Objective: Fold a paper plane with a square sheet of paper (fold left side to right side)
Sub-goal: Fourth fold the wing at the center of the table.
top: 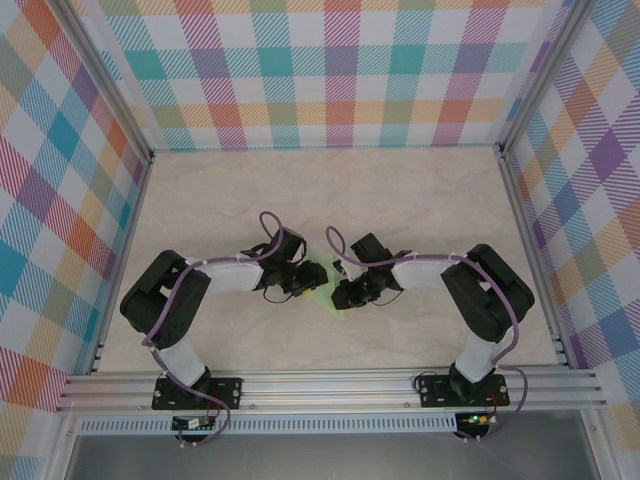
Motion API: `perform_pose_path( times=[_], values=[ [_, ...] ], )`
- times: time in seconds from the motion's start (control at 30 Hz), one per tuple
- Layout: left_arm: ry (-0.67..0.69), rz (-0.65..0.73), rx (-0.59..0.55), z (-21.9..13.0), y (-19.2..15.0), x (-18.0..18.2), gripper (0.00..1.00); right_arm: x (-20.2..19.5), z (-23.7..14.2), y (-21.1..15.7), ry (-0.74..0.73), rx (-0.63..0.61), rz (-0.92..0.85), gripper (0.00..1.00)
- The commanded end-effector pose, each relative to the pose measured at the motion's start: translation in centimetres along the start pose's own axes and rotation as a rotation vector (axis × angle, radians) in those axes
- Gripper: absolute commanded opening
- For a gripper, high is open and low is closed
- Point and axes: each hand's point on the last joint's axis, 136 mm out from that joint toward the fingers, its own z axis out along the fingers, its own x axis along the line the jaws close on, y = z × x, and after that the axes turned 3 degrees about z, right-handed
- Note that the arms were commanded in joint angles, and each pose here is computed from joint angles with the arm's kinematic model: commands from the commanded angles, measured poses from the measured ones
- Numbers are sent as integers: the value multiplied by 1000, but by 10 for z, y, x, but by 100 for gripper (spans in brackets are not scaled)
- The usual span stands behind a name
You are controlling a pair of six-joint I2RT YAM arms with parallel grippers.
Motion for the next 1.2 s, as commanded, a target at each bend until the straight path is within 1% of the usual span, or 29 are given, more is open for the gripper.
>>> perform_pose_path(
  times=[0.0,0.43,0.73,0.87,0.97,1.17],
  values=[
    [44,-8,-2,5,0,7,43,4,-1,4,25,3,0,15],
    [50,-4,-2,4,0,8,43,12,-8,13,32,-22,-17,22],
    [55,-4,1,4,-1,10,43,14,-20,19,28,-54,-20,29],
    [57,-4,3,4,-2,11,43,19,-36,28,60,-97,-23,34],
    [58,-3,1,4,-1,10,43,23,-47,37,113,-136,-17,38],
    [53,-3,0,4,-1,10,43,22,-47,50,146,-145,6,41]
  ],
)
